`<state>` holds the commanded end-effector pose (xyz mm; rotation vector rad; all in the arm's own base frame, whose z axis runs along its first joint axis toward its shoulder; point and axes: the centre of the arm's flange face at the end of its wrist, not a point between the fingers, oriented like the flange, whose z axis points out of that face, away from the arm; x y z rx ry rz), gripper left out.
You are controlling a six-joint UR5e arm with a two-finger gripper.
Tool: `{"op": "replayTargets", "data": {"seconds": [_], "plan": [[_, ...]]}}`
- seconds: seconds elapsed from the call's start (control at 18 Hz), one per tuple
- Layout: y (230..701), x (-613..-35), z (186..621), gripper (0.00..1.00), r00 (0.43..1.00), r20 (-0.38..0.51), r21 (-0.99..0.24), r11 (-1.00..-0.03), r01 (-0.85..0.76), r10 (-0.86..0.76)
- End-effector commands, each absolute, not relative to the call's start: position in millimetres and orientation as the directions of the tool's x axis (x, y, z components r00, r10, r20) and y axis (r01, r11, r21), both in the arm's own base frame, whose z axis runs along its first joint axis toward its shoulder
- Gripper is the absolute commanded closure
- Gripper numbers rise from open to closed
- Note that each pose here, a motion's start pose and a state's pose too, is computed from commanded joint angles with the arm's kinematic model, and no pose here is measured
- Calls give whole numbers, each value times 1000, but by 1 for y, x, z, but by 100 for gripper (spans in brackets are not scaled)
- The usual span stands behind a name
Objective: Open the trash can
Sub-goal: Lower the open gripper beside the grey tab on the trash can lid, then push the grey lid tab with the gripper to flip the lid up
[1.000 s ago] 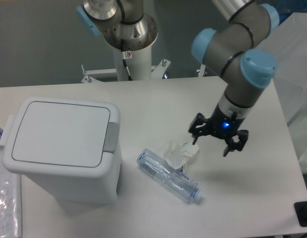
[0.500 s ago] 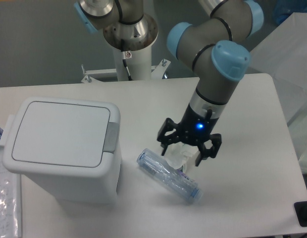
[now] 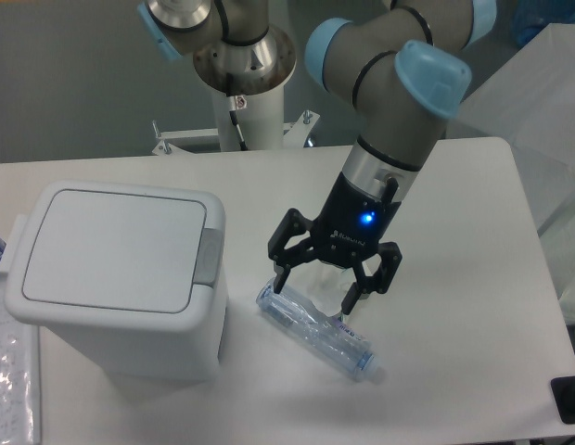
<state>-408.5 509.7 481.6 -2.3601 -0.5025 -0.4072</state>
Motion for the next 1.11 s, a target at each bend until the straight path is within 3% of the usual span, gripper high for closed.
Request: {"op": "replayTargets", "data": {"seconds": [1.11], "plan": [[514, -359, 456, 0, 864, 429, -486, -739, 467, 264]]}}
